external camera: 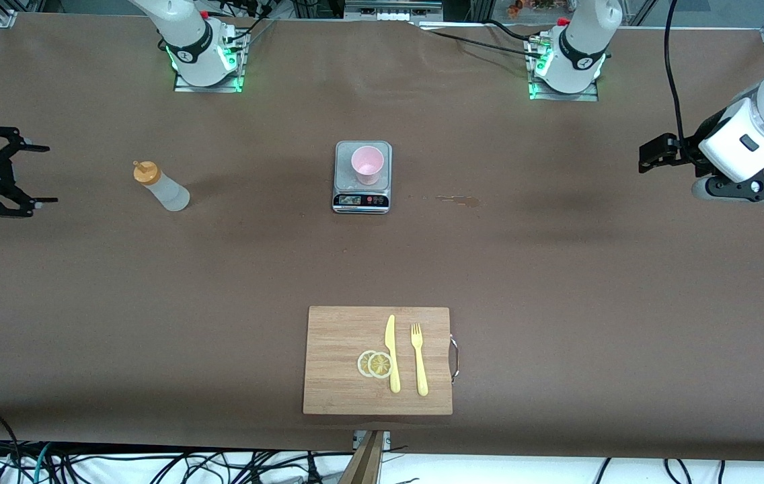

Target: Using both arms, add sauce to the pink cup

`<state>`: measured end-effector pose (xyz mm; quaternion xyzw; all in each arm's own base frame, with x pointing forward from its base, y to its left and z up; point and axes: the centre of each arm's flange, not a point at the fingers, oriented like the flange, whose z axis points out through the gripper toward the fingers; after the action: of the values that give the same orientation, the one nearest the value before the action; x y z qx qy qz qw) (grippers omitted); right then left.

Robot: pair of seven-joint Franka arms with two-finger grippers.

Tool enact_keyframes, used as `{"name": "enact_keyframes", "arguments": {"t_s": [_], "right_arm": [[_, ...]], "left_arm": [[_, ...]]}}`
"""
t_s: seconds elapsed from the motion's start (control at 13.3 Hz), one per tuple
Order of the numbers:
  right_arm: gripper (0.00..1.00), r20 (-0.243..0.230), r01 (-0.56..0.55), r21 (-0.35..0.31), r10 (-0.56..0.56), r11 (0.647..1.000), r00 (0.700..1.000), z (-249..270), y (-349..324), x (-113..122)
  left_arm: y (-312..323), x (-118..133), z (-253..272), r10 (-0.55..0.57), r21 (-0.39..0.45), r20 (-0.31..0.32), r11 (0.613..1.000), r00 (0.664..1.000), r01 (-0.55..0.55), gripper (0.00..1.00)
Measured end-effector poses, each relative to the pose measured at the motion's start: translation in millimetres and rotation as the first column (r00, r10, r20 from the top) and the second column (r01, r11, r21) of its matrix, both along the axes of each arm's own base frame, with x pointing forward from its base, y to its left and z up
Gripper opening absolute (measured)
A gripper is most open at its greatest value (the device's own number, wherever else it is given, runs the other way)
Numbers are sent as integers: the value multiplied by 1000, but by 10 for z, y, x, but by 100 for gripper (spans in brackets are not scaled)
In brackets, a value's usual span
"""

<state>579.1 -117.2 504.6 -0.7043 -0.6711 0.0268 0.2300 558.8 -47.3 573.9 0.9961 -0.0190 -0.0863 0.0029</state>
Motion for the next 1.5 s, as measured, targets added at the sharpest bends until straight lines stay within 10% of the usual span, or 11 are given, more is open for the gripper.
{"name": "enact_keyframes", "arguments": {"t_s": [0.23, 0.6, 0.9, 1.28, 1.5], "right_arm": [[100, 42, 250, -214, -247, 944, 968, 592, 288, -148], [100, 167, 605, -375, -591, 702, 789, 1206, 873, -419], [100, 277, 814, -372, -783, 447, 557, 1244, 1156, -313], [100, 343, 878, -300, -817, 372, 464, 1132, 1104, -156], [100, 332, 910, -324, -870, 258, 365, 1127, 1123, -200]], "left_arm": [[0, 0, 0, 0, 0, 0, 1000, 1000, 0, 100], [0, 0, 0, 0, 0, 0, 1000, 1000, 0, 100], [0, 2, 5, 0, 0, 2, 1000, 1000, 0, 100], [0, 2, 7, 0, 0, 2, 1000, 1000, 0, 100], [0, 3, 7, 0, 0, 2, 1000, 1000, 0, 100]]}}
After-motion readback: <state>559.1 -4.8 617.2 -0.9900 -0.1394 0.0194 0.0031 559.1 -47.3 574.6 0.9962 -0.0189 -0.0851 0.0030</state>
